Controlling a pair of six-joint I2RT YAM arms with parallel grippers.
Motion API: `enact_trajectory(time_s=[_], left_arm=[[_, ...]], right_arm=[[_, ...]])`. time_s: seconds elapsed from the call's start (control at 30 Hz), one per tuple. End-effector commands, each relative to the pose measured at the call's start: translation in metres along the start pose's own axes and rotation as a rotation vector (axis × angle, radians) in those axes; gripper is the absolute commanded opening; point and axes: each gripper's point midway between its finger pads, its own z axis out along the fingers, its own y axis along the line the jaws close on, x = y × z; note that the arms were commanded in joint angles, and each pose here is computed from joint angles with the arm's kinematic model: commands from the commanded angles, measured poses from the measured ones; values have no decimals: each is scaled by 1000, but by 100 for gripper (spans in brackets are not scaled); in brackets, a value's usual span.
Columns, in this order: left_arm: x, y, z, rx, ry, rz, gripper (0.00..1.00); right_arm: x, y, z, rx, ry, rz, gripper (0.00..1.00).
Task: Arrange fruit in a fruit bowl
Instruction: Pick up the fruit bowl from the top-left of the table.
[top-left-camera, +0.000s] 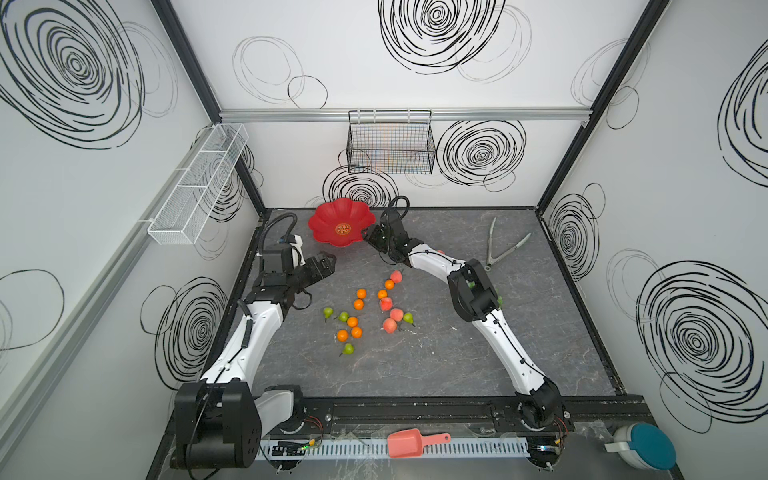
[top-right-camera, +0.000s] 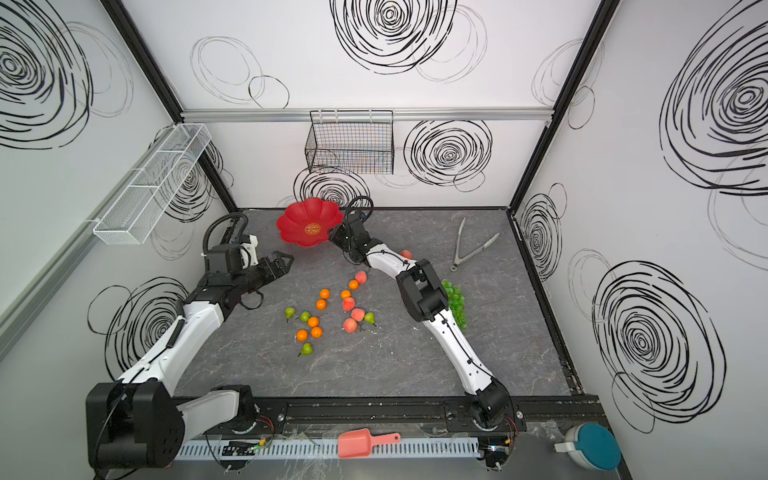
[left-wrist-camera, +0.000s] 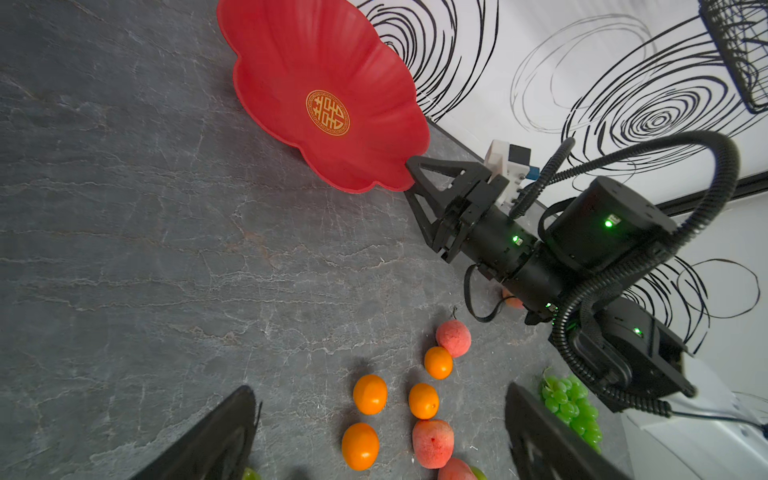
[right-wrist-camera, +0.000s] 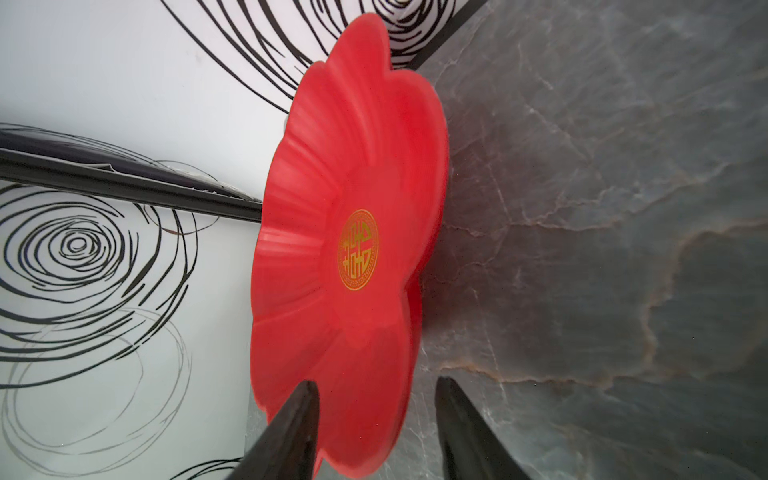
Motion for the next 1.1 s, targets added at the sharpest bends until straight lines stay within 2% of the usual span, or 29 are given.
enact_trajectory(time_s=[0.0, 0.27, 0.73, 1.07], left_arm=[[-9, -5, -4, 29, -41, 25, 96], [-10, -2, -5, 25, -44, 19, 96], [-11, 2, -5, 34, -46, 4, 96], [-11, 3, -6, 31, -48, 2, 96]], right_arm=[[-5, 1, 4, -1, -2, 30, 44], [-5, -3, 11, -9, 7, 47, 35], [-11, -5, 11, -17, 1, 47, 12], [-33, 15, -5, -28, -23, 10, 4]])
